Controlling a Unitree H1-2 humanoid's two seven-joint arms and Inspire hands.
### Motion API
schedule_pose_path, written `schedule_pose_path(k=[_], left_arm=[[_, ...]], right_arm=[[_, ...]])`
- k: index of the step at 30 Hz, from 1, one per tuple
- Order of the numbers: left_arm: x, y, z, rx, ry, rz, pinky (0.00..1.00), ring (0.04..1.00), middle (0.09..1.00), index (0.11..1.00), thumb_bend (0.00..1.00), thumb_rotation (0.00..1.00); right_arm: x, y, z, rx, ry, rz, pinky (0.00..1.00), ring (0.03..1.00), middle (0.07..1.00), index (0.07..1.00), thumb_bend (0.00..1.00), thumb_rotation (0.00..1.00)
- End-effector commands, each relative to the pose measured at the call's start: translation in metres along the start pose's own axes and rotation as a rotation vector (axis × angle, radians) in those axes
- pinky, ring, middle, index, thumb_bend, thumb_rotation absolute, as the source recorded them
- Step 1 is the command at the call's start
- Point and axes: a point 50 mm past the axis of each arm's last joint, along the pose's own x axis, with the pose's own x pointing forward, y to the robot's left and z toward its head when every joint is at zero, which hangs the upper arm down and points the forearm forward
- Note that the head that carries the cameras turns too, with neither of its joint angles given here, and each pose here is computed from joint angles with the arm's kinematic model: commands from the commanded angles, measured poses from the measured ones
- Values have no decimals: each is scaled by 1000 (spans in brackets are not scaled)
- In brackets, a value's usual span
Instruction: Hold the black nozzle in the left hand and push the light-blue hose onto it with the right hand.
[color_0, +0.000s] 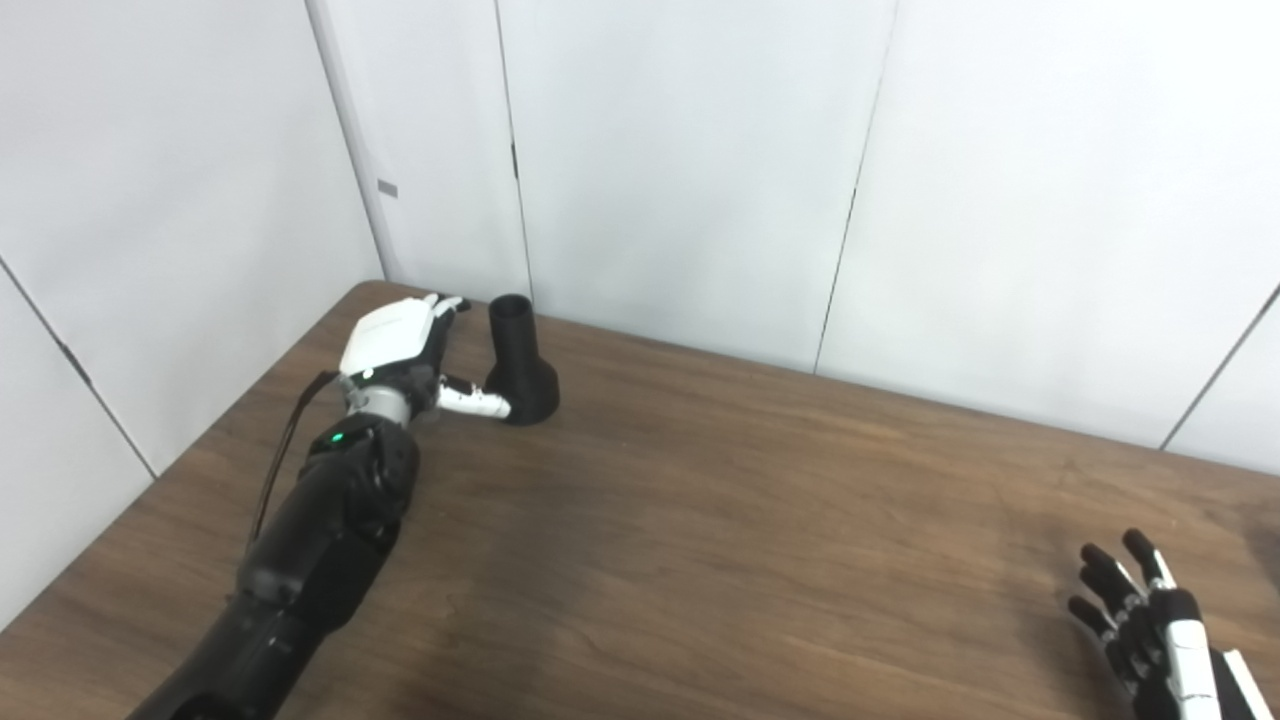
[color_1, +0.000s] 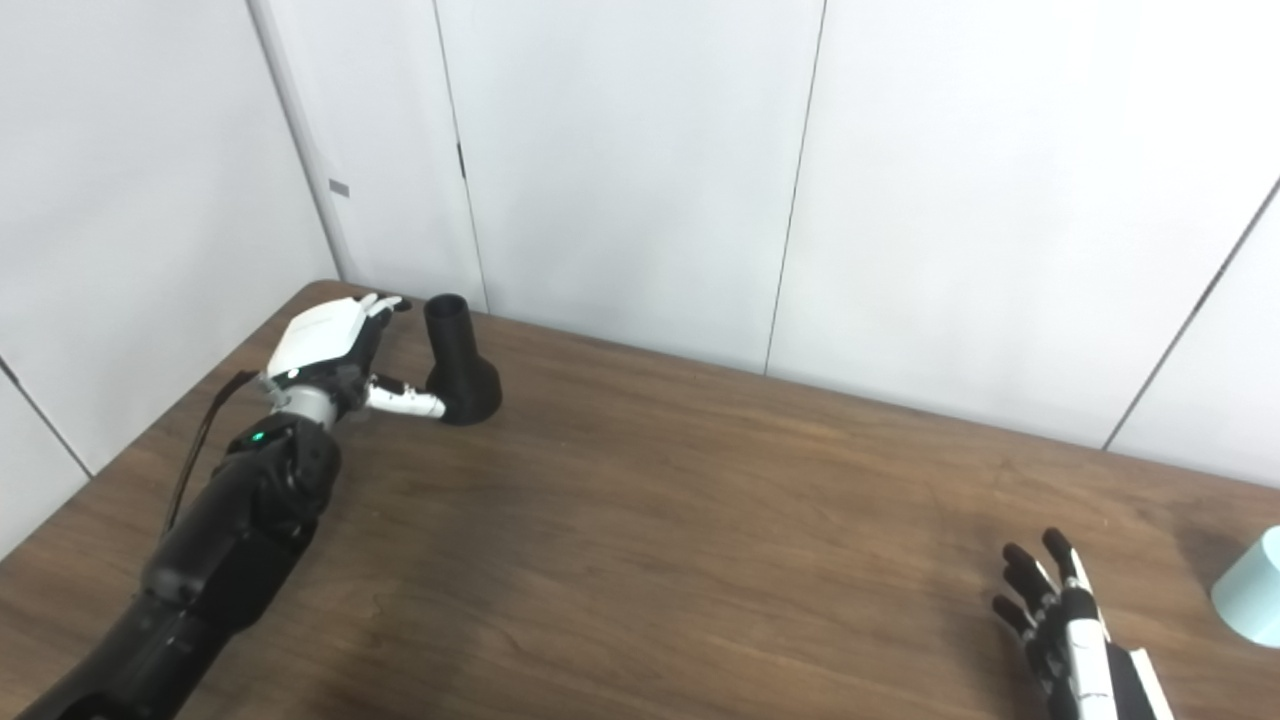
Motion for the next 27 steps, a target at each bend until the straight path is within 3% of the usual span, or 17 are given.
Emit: schedule_pose_path(k=[1, 15, 27], left_arm=[[13, 22, 15, 9, -24, 62, 1000, 1000, 987, 963, 1000, 376], [26, -4, 35, 1, -4, -50, 1000, 1000, 985, 977, 1000, 412], [28, -12, 35, -9, 13, -76, 1000, 993, 936, 935, 968, 350]], right_arm=[[5, 0, 17, -17, -62, 0, 872, 929, 905, 990, 376, 1000], [3, 2, 22, -28, -61, -9, 858, 907, 876, 979, 381, 1000], [3, 1, 22, -29, -62, -14, 842, 899, 872, 966, 371, 1000]])
